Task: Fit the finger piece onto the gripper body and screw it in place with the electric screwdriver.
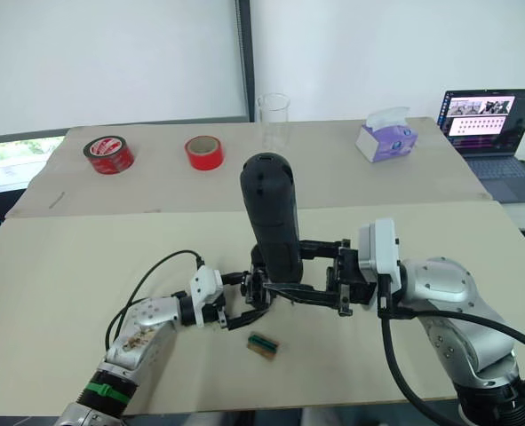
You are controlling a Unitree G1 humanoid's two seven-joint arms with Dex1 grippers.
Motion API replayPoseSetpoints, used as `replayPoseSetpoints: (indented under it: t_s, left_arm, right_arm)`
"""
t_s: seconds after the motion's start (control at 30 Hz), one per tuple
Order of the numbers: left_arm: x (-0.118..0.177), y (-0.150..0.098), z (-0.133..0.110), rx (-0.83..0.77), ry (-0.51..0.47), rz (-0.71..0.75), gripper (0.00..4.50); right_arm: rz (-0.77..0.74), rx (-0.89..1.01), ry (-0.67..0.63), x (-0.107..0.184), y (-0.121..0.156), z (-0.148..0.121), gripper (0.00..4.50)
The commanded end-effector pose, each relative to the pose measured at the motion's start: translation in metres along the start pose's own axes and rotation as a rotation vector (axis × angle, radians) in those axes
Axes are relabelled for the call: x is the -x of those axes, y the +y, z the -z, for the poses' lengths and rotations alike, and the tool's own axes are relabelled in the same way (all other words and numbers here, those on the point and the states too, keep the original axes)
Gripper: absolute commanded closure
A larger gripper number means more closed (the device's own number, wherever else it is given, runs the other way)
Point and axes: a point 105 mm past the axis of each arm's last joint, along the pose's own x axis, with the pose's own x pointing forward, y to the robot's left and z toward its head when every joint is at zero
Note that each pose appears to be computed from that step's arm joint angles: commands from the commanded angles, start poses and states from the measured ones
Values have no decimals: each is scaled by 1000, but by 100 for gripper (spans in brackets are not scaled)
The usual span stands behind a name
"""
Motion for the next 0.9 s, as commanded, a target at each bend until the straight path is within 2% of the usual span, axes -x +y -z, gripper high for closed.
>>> replayPoseSetpoints:
  t_s: [0.03,0.13,0.17,0.23,0.3,0.33,0.47,0.6,0.9]
  left_arm:
    - [-4,-6,5,7,14,28,13]
    - [-4,-7,6,10,20,37,13]
    - [-4,-7,6,12,21,41,35]
    - [-4,-8,7,9,27,58,95]
    - [-3,-9,7,1,33,84,191]
    - [-2,-8,7,-7,37,94,222]
    - [0,0,5,-32,42,129,222]
    - [2,6,-4,-66,35,227,222]
    - [-1,21,-5,-117,98,325,222]
  right_arm:
    - [11,58,-31,2,0,-13,258]
    - [13,58,-28,2,1,-13,258]
    - [13,58,-27,2,1,-12,258]
    - [14,57,-25,2,1,-12,258]
    - [14,55,-21,3,1,-12,258]
    - [14,55,-19,3,2,-11,258]
    - [14,52,-12,5,2,-10,258]
    - [19,45,1,10,4,-11,258]
    - [23,39,10,12,8,-12,258]
